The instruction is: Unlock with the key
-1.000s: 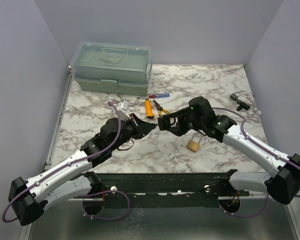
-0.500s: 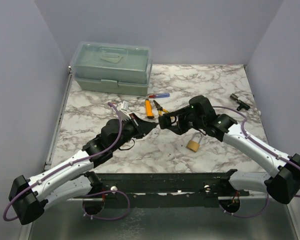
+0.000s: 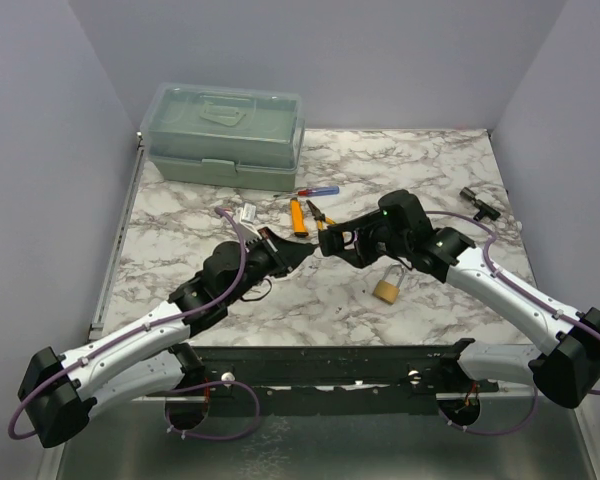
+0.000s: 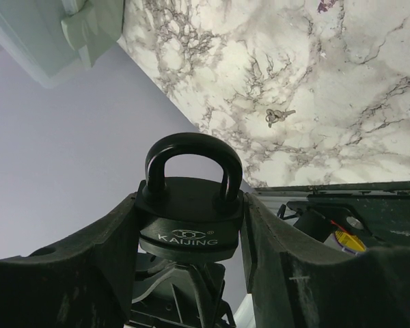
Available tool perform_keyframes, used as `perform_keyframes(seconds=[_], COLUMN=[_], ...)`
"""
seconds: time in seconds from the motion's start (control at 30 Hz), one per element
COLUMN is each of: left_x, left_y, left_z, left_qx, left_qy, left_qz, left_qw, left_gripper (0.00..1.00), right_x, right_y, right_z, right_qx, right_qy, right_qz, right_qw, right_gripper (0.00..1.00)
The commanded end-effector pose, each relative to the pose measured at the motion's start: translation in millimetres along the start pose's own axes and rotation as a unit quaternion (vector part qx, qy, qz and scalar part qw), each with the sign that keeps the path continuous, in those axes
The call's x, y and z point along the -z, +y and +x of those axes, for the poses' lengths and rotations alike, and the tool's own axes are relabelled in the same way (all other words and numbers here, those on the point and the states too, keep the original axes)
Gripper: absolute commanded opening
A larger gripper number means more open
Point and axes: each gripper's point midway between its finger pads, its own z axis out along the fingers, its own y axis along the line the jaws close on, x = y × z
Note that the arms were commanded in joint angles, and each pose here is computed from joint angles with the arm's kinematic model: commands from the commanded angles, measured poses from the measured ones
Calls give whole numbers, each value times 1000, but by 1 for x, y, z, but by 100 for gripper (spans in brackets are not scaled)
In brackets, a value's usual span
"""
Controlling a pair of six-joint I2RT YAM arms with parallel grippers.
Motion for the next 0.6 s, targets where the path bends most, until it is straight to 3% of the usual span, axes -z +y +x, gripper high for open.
perform_keyframes(seconds=[0.0, 0.4, 0.57], left_x=[-10, -16, -19], left_y=[20, 19, 19], left_z=[-3, 0, -4], left_qx=[30, 84, -17], left_qy=[-26, -24, -28], left_qz=[-40, -43, -31], left_qw=[998, 995, 999], left_gripper=[0, 0, 0], right_x=[29, 37, 34], right_y=[45, 54, 40], right_z=[41, 42, 42], right_qx=[28, 58, 34], right_qy=[83, 74, 78], right_qz=[-82, -123, -73], right_qw=[993, 988, 994], right_gripper=[0, 0, 0])
